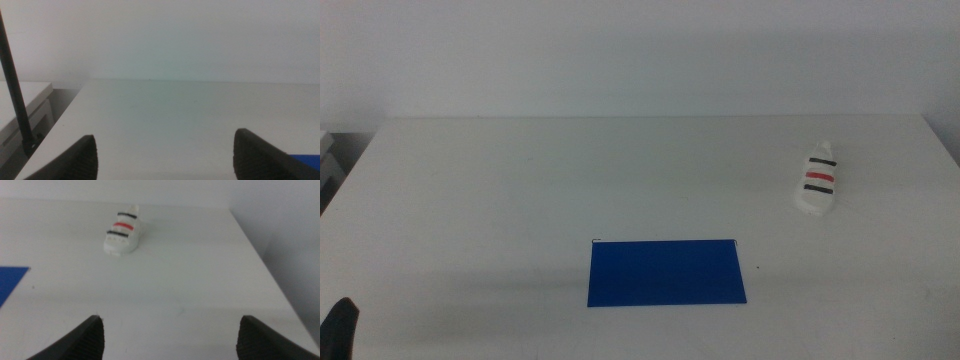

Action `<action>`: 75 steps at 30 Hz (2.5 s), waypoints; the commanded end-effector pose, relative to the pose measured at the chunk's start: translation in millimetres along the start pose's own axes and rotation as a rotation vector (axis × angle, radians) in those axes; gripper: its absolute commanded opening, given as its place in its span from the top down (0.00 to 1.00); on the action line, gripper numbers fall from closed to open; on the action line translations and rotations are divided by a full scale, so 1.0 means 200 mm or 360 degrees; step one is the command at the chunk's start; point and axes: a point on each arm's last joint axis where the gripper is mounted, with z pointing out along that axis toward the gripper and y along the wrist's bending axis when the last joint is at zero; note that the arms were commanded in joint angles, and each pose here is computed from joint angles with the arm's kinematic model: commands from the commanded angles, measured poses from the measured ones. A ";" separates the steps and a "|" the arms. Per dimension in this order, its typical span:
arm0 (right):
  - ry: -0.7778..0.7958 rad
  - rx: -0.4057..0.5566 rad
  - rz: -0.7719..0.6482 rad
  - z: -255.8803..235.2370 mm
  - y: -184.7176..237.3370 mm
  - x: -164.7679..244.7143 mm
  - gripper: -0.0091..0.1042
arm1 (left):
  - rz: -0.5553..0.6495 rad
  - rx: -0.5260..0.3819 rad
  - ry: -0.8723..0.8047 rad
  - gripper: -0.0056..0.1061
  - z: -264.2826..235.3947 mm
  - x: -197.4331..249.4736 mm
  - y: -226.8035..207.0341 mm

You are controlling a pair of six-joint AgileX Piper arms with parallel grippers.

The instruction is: Use one arm to grab the shoe from the table and place it on the mat.

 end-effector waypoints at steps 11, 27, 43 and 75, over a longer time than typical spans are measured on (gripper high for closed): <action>-0.0035 -0.0002 0.0037 -0.05 -0.01 -0.59 0.11 | -0.0010 0.0032 -0.0126 0.12 0.00 -0.02 -0.01; 0.0571 -0.0032 0.0198 0.55 0.03 -1.28 0.11 | -0.0010 0.0032 -0.0126 0.12 0.00 -0.02 -0.01; 0.1365 0.0000 0.0294 1.44 0.20 -1.30 0.11 | -0.0010 0.0032 -0.0126 0.12 0.00 -0.02 -0.01; 0.1639 0.0226 0.0505 2.09 0.31 -0.78 0.12 | -0.0009 0.0032 -0.0127 0.12 0.00 -0.02 -0.01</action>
